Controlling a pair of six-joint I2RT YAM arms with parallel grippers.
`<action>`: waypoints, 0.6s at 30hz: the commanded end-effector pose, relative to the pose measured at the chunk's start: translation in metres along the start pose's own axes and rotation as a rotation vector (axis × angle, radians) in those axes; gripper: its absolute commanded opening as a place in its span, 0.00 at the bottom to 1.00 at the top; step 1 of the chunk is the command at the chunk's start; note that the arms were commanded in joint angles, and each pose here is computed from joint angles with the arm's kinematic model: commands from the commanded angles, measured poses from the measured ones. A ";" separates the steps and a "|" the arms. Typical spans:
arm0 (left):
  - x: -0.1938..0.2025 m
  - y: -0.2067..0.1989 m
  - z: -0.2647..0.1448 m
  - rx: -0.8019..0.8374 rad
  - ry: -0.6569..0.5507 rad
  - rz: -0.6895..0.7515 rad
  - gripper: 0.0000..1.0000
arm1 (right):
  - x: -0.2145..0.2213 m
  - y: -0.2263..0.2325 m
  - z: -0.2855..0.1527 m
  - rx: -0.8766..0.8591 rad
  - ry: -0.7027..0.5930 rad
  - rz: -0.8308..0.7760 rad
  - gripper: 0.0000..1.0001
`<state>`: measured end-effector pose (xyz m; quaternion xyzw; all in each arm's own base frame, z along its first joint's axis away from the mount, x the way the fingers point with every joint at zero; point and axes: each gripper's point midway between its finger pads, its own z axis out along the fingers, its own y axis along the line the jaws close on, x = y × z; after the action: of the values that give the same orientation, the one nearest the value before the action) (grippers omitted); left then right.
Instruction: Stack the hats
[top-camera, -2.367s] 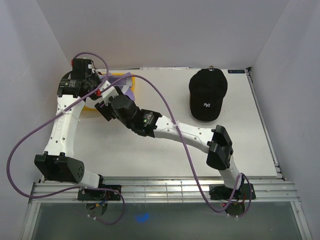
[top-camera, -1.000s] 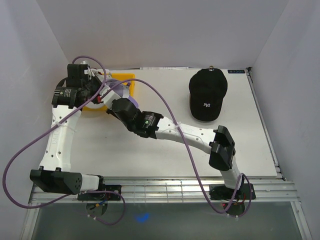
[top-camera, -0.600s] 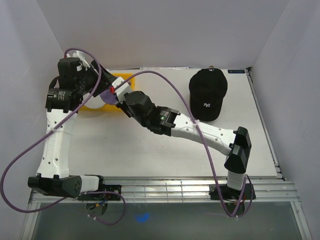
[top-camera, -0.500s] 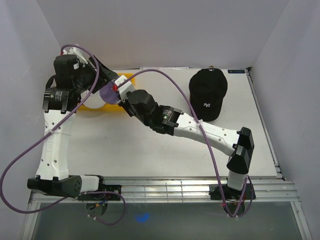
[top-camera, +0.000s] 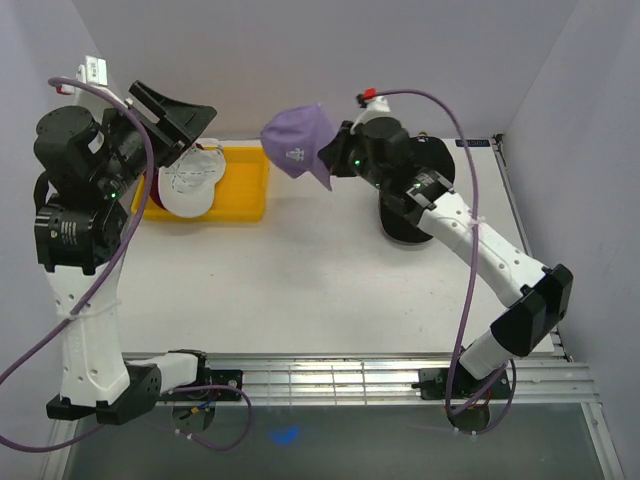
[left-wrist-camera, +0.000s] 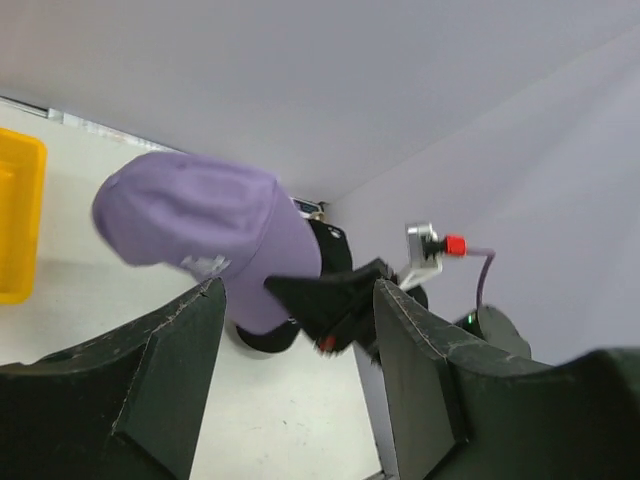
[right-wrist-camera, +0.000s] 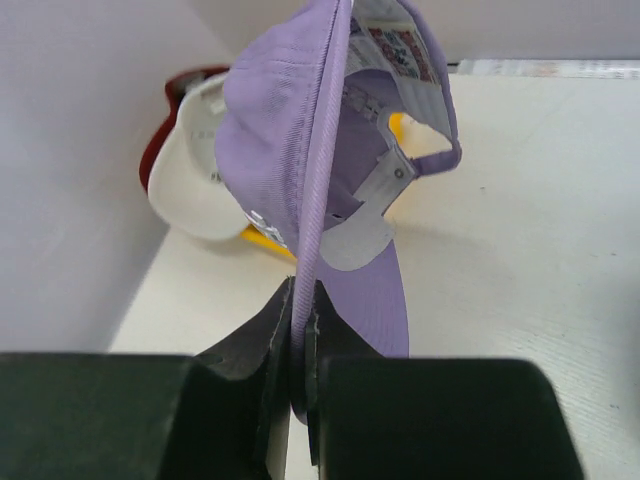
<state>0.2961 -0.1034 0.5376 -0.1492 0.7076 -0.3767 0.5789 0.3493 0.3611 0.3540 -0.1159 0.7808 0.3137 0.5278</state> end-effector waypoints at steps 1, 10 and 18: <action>0.007 -0.023 -0.033 0.090 0.005 -0.029 0.71 | -0.083 0.002 -0.044 -0.150 -0.210 0.341 0.08; 0.051 -0.012 -0.059 0.107 0.094 -0.047 0.71 | -0.165 -0.136 -0.065 -0.186 -0.517 1.007 0.08; 0.080 -0.005 -0.063 0.105 0.171 -0.042 0.70 | -0.135 -0.195 -0.107 -0.093 -0.801 1.278 0.08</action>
<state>0.2193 -0.1318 0.4922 -0.1122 0.7256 -0.4355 0.5209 0.4469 0.1563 0.3654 0.4284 0.5656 0.5451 0.4465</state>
